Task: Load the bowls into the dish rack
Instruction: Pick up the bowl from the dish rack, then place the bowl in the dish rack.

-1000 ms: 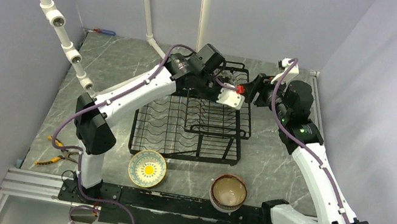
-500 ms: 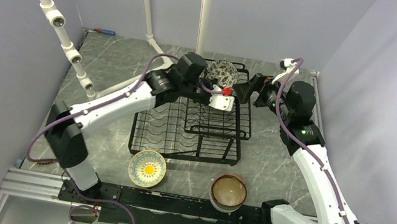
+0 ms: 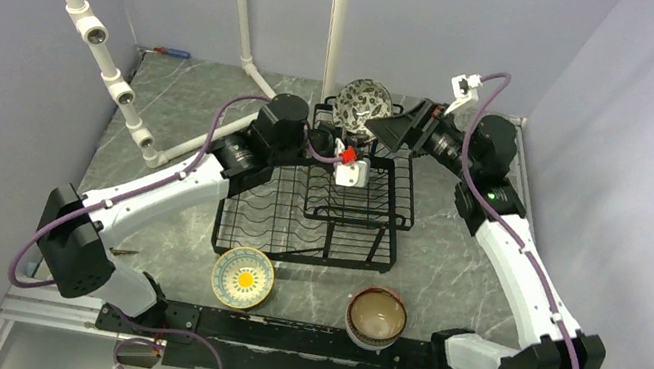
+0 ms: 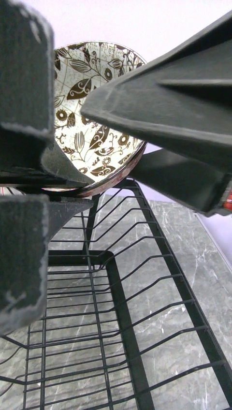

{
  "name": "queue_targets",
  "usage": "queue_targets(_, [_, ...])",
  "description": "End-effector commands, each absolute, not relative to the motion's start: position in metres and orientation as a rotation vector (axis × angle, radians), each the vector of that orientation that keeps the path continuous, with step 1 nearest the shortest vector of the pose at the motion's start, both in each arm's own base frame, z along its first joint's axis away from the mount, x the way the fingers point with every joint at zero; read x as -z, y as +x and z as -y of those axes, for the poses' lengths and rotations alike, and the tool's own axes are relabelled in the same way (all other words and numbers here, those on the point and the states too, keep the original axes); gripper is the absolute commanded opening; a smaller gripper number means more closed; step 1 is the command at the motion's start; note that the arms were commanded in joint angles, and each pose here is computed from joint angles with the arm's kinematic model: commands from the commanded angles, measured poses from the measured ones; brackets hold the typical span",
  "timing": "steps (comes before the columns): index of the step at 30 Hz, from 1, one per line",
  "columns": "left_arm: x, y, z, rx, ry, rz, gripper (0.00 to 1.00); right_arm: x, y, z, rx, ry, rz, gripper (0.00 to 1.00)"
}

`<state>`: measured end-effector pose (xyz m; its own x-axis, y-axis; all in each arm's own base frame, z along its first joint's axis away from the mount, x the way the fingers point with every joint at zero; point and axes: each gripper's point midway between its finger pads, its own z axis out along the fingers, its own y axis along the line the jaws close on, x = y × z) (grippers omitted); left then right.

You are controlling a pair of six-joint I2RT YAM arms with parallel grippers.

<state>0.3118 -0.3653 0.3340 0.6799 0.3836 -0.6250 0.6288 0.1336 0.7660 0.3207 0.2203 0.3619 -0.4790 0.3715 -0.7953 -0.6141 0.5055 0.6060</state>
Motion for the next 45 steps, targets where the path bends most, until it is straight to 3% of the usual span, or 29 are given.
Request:
queue_targets(1, [-0.397,0.303,0.36,0.158,1.379,-0.707,0.03,-0.391,0.321,-0.236,-1.306,-0.225,-1.656,0.93])
queue_targets(7, [-0.392,0.301,0.359,0.147,1.402,-0.695,0.03,-0.387,0.331,-0.248,-1.322,-0.215,-1.7,0.87])
queue_targets(15, [-0.383,0.304,0.358,0.131,1.431,-0.716,0.03,-0.386,0.329,-0.261,-1.391,-0.254,-1.69,0.44])
queue_targets(20, [-0.379,0.306,0.358,0.124,1.435,-0.729,0.03,-0.385,0.33,-0.255,-1.324,-0.258,-1.683,0.07])
queue_targets(21, [-0.378,0.306,0.358,0.126,1.436,-0.733,0.08,-0.383,0.331,-0.254,-1.306,-0.256,-1.683,0.0])
queue_targets(24, [-0.378,0.308,0.358,0.143,1.418,-0.757,0.43,-0.38,0.336,-0.249,-1.24,-0.249,-1.696,0.0])
queue_targets(27, [-0.377,0.308,0.357,0.153,1.406,-0.775,0.63,-0.375,0.347,-0.243,-1.152,-0.244,-1.715,0.0])
queue_targets(37, [-0.37,0.316,0.33,0.192,1.268,-0.953,0.81,-0.353,0.387,-0.212,-0.799,-0.183,-1.866,0.0])
queue_targets(45, [-0.385,0.337,0.258,0.32,0.908,-1.243,0.87,-0.33,0.393,-0.213,-0.522,-0.243,-2.022,0.0])
